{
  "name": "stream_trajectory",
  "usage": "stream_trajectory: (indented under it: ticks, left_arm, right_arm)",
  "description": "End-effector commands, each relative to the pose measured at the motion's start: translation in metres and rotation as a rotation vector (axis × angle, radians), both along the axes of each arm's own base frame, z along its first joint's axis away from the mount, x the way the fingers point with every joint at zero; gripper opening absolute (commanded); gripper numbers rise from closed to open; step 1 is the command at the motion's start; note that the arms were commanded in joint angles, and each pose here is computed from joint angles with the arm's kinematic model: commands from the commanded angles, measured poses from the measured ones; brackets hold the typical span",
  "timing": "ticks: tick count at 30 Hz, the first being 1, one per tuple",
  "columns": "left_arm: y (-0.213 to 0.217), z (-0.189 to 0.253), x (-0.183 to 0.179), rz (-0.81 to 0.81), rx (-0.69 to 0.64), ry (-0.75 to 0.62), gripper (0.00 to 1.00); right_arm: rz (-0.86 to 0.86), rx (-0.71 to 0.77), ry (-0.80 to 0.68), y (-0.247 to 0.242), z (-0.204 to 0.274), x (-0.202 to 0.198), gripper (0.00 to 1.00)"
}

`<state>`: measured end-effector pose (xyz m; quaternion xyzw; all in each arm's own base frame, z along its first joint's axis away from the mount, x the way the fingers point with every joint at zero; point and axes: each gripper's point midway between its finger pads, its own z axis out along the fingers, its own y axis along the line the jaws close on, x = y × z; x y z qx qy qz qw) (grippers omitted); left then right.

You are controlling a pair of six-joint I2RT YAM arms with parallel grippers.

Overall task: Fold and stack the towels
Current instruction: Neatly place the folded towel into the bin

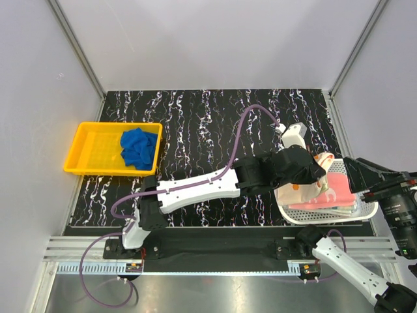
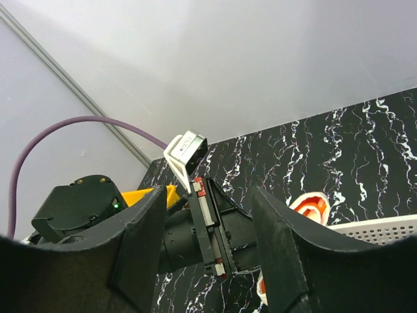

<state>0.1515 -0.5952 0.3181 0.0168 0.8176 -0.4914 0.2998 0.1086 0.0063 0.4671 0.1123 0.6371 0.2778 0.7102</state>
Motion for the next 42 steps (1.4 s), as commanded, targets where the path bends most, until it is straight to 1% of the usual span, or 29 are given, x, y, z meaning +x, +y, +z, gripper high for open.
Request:
stream_trajectory:
  ticks: [1, 11, 18, 24, 28, 42]
  left_arm:
    - [-0.002, 0.041, 0.003, 0.020, -0.084, -0.054, 0.00]
    - [0.000, 0.048, 0.001, 0.018, -0.084, -0.068, 0.00]
    - [0.011, 0.065, -0.003, 0.025, -0.098, -0.105, 0.00]
    - [0.012, 0.067, -0.008, 0.011, -0.096, -0.111, 0.00]
    - [0.020, 0.078, -0.012, 0.026, -0.096, -0.146, 0.00]
    - [0.026, 0.090, -0.016, 0.014, -0.113, -0.155, 0.00]
  right_arm:
    - [-0.018, 0.012, -0.030, -0.009, 0.010, -0.005, 0.61]
    - [-0.012, 0.012, -0.024, -0.008, 0.010, -0.005, 0.62]
    - [0.002, 0.009, -0.017, -0.002, 0.009, -0.003, 0.61]
    - [0.009, 0.014, -0.019, -0.001, 0.010, -0.002, 0.61]
    - [0.010, 0.013, -0.017, -0.001, 0.010, -0.002, 0.61]
    - [0.016, 0.011, -0.015, 0.001, 0.011, -0.003, 0.61]
